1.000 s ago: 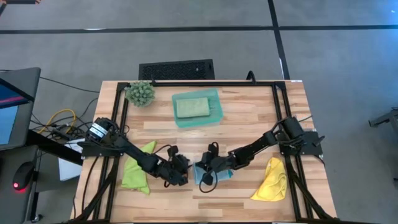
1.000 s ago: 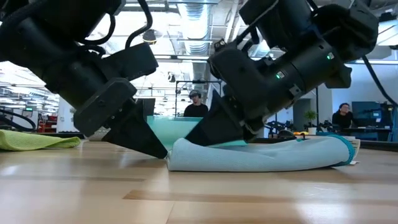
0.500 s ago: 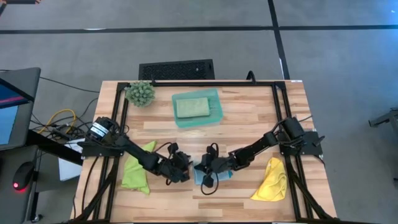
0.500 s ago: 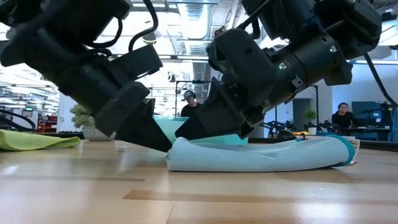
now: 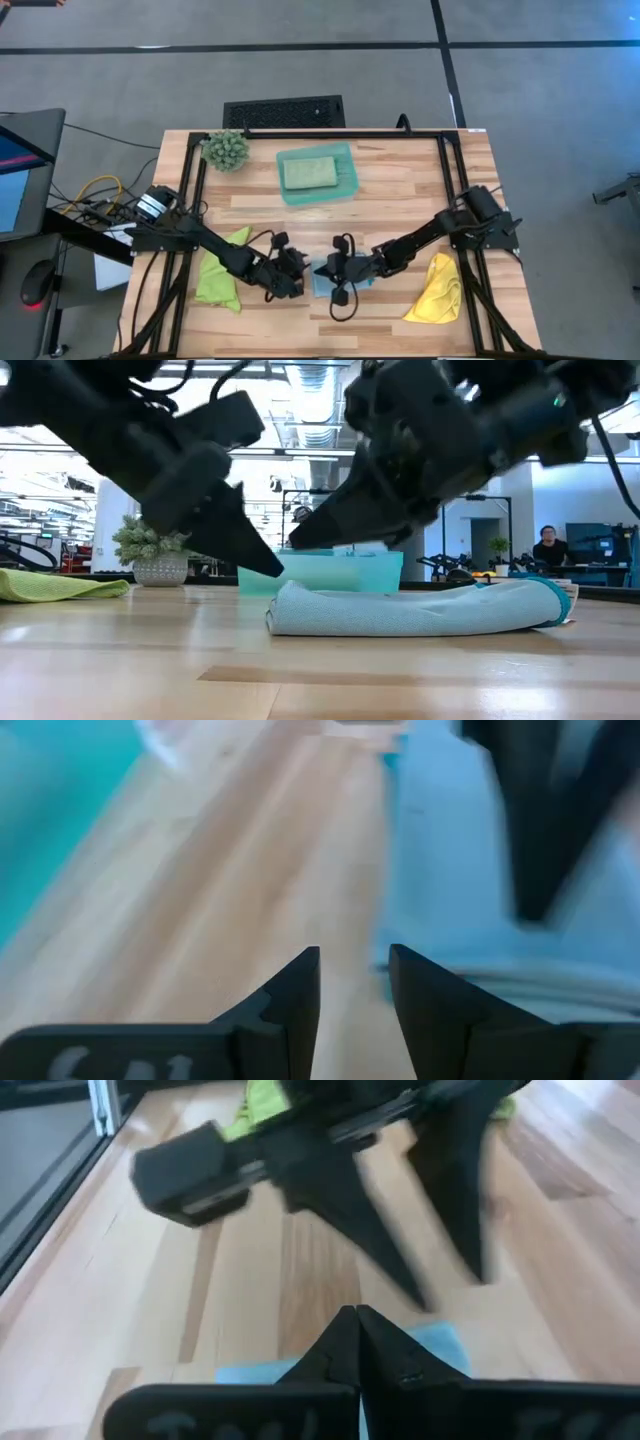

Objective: Fold microfiber towels
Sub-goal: Put the blue towel into the bin

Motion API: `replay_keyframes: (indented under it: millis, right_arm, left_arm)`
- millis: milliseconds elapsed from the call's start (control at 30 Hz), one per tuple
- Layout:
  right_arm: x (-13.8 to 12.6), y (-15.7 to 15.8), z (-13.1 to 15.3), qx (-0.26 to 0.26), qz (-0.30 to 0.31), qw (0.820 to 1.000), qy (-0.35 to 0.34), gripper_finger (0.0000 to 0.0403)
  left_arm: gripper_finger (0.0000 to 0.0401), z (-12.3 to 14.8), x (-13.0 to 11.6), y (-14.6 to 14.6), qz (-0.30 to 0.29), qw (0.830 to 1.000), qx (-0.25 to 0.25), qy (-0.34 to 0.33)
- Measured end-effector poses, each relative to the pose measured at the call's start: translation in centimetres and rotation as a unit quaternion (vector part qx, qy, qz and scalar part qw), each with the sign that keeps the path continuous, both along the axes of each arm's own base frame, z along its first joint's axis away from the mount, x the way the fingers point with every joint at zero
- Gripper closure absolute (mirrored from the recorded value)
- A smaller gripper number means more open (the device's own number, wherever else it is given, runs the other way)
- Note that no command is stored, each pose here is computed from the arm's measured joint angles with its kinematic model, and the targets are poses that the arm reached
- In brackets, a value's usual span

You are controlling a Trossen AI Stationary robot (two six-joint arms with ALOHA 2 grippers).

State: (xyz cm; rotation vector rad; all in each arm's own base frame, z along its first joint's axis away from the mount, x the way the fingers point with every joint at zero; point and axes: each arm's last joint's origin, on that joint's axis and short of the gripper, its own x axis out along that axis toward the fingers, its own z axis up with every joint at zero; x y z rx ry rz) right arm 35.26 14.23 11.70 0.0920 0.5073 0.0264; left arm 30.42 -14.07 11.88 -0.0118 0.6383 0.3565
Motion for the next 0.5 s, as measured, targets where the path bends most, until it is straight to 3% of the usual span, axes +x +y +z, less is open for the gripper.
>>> replay_keyframes:
  millis: [233,500]
  right_arm:
    - [-1.4,1.9,2.3,-0.002,0.056,0.998,-0.002,0.0353]
    - [-2.6,4.7,0.0,-0.092,0.123,0.988,0.019,0.0227]
  left_arm:
    - [0.0287,-0.7,-1.0,-1.9,-0.084,0.996,-0.014,0.040]
    - [0.0287,-2.1,-0.3,-1.5,-0.079,0.996,-0.018,0.038]
